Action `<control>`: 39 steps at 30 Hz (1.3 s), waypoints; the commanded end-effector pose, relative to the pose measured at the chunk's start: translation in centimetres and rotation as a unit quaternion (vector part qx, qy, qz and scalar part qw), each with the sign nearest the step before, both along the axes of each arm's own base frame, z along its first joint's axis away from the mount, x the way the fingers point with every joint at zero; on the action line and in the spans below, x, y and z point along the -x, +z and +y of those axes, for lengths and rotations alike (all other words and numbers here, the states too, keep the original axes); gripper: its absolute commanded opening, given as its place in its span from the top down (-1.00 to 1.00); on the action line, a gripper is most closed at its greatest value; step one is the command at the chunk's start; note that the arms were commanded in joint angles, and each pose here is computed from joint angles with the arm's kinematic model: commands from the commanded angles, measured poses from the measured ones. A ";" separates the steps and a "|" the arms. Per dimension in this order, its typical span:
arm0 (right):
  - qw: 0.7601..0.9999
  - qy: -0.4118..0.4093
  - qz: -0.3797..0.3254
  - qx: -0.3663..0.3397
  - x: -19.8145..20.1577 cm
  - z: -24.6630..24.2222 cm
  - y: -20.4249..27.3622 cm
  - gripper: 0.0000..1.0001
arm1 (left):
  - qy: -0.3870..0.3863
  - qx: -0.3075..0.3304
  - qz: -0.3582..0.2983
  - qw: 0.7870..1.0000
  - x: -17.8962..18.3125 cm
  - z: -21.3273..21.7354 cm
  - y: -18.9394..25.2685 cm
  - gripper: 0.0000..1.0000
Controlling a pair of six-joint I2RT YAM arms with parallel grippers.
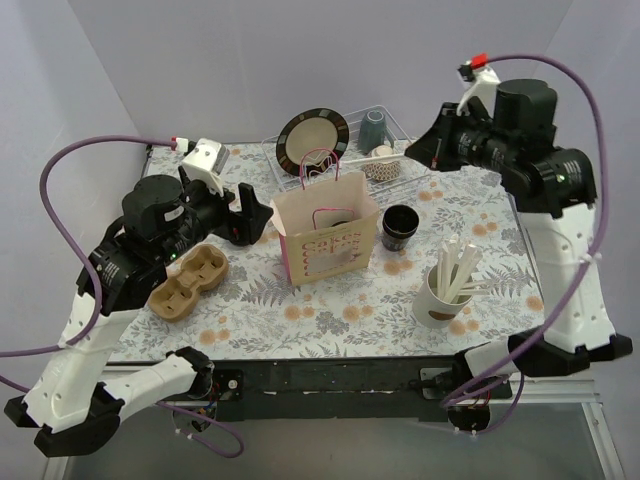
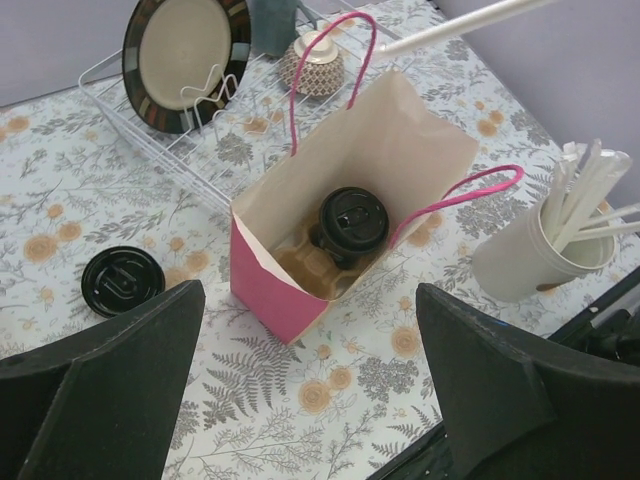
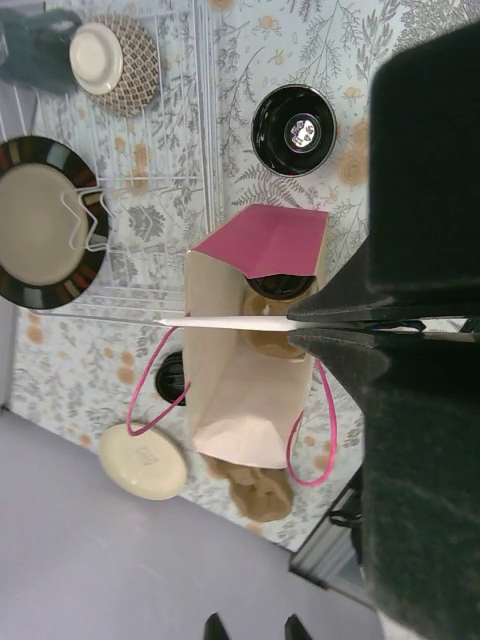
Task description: Pack the takeout coffee
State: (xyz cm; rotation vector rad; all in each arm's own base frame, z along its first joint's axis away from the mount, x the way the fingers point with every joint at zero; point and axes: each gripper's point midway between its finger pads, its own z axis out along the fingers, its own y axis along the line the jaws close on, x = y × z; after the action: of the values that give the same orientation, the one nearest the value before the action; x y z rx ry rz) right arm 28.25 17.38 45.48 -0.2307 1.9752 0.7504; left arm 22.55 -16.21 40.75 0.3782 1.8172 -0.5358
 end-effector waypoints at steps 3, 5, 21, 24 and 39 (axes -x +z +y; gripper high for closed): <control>0.993 0.113 -0.034 0.016 1.9 2.1 0.2 0.97 | 0.052 0.017 0.002 0.999 -0.9 1.1 0.5 -0.75; 0.992 0.121 -0.026 0.020 1.8 2.4 -0.5 0.97 | 0.055 0.018 0.007 0.998 -1.2 0.9 0.5 -0.74; 0.989 0.078 -0.111 0.057 0.9 1.0 1.9 0.97 | 0.070 0.018 0.016 0.997 -2.7 0.3 0.2 -0.75; 0.989 0.080 -0.109 0.056 1.2 1.0 2.1 0.97 | 0.069 0.017 0.017 0.997 -2.7 0.3 0.1 -0.76; 0.974 0.208 -0.076 0.056 6.5 3.3 -0.2 0.97 | 0.062 0.005 0.016 0.998 -2.4 0.4 -0.1 -0.78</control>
State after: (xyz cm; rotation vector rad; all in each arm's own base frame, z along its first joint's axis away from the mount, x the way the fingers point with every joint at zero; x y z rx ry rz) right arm 24.22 20.29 45.65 -0.6584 1.8594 0.8190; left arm 25.50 -16.33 39.05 0.2460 1.8988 -0.4671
